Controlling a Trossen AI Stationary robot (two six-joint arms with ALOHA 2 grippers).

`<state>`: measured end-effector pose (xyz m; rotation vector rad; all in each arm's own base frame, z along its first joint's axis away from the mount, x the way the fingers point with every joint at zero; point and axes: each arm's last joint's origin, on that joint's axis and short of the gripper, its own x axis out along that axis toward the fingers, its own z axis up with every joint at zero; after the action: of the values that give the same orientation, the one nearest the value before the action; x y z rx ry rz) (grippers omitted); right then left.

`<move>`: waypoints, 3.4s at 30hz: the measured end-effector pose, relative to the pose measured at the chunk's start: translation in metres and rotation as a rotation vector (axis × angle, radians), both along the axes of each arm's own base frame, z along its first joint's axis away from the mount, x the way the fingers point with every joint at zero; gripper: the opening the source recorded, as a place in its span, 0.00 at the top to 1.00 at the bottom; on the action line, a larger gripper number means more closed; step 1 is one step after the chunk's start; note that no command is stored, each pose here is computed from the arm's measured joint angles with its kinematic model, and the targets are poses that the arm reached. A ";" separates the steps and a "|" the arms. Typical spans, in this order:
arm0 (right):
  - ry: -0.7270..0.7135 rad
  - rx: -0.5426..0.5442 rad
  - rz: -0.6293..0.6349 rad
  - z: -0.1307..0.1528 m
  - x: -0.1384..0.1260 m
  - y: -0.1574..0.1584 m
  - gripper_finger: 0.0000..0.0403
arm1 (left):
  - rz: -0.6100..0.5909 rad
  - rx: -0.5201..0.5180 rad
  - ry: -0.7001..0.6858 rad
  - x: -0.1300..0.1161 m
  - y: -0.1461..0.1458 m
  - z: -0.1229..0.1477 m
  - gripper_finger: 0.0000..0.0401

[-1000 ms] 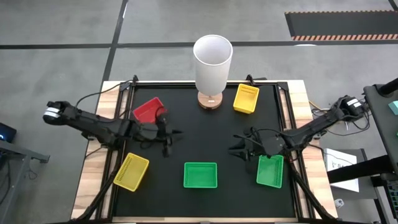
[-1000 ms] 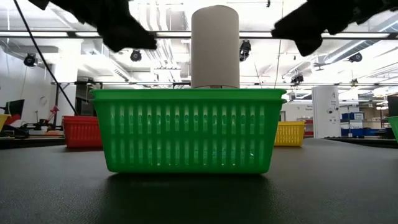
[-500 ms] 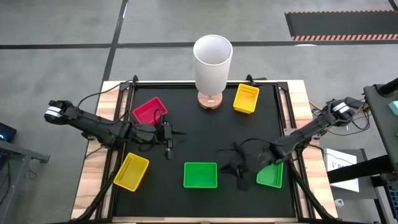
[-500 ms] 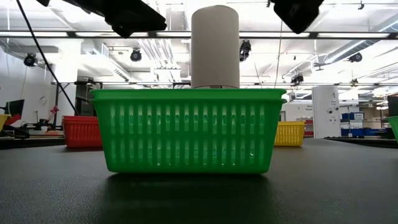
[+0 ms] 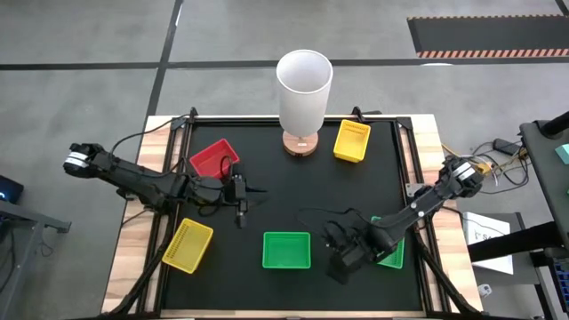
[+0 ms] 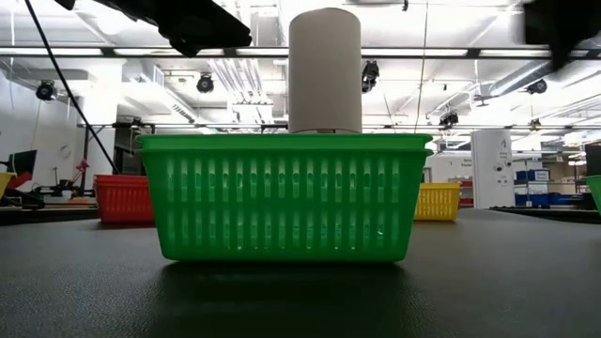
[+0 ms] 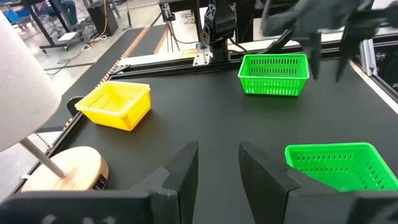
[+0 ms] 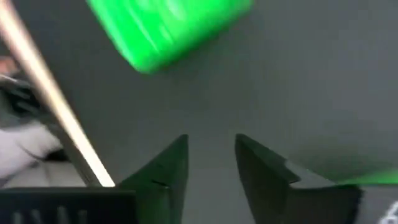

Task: Stack baskets by color
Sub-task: Stack the right green bin on the stacked green bins

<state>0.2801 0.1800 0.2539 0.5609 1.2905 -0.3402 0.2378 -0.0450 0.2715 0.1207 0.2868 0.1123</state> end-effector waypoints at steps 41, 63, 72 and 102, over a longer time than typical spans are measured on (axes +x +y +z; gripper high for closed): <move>0.383 -0.184 -0.735 -0.079 -0.051 -0.023 0.74 | -0.049 0.084 -0.015 -0.004 -0.007 0.005 0.75; 0.092 -0.139 -0.434 -0.020 -0.003 0.003 0.98 | -0.097 0.083 -0.051 -0.026 -0.011 0.017 0.75; 0.128 -0.242 -0.083 0.005 0.052 0.031 0.98 | -0.098 0.076 -0.070 -0.037 -0.009 0.013 0.75; -0.150 -0.398 0.576 0.008 0.132 0.050 0.98 | -0.093 0.044 -0.086 -0.043 -0.007 0.013 0.75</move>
<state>0.4122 0.2299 0.2618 -0.1279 1.1420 -0.0647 0.1949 -0.0519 0.2847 0.1722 0.1929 0.0316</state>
